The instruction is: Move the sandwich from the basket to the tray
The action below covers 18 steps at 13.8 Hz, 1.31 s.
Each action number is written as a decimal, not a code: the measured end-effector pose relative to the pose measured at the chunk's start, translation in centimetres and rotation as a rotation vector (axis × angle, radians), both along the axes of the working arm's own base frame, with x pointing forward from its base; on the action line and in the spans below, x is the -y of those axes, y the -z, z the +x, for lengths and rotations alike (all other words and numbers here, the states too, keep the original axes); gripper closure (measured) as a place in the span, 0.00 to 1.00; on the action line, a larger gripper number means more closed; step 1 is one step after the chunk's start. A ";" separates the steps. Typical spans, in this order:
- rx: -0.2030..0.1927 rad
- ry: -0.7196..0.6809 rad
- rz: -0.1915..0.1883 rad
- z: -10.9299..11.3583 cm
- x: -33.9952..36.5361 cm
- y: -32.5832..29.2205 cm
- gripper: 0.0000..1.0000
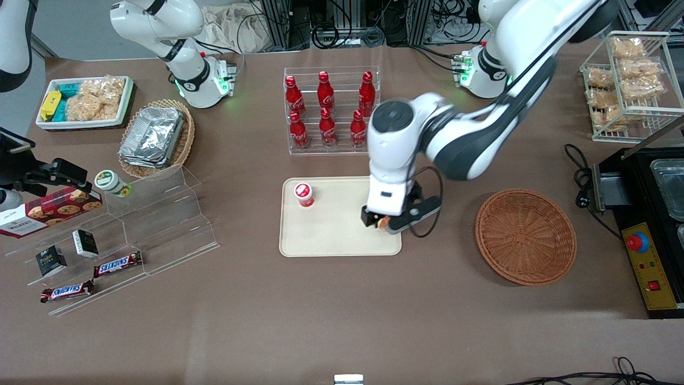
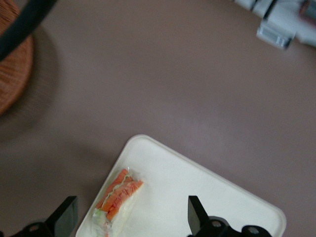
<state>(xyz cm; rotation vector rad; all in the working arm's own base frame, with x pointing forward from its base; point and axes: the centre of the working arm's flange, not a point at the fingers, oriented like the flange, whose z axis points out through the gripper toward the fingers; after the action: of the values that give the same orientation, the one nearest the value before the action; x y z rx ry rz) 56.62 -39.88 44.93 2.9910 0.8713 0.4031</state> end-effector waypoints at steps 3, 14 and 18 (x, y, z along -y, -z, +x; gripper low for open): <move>0.041 -0.096 -0.045 -0.6 -4.6 -9.1 0.00; -0.151 0.204 -0.016 2.4 -27.1 -15.9 0.00; -0.154 0.311 -0.015 2.0 -33.8 -17.7 0.00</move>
<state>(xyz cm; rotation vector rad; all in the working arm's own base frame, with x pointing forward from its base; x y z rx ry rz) 58.60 -6.10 62.64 3.1003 0.3968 0.1610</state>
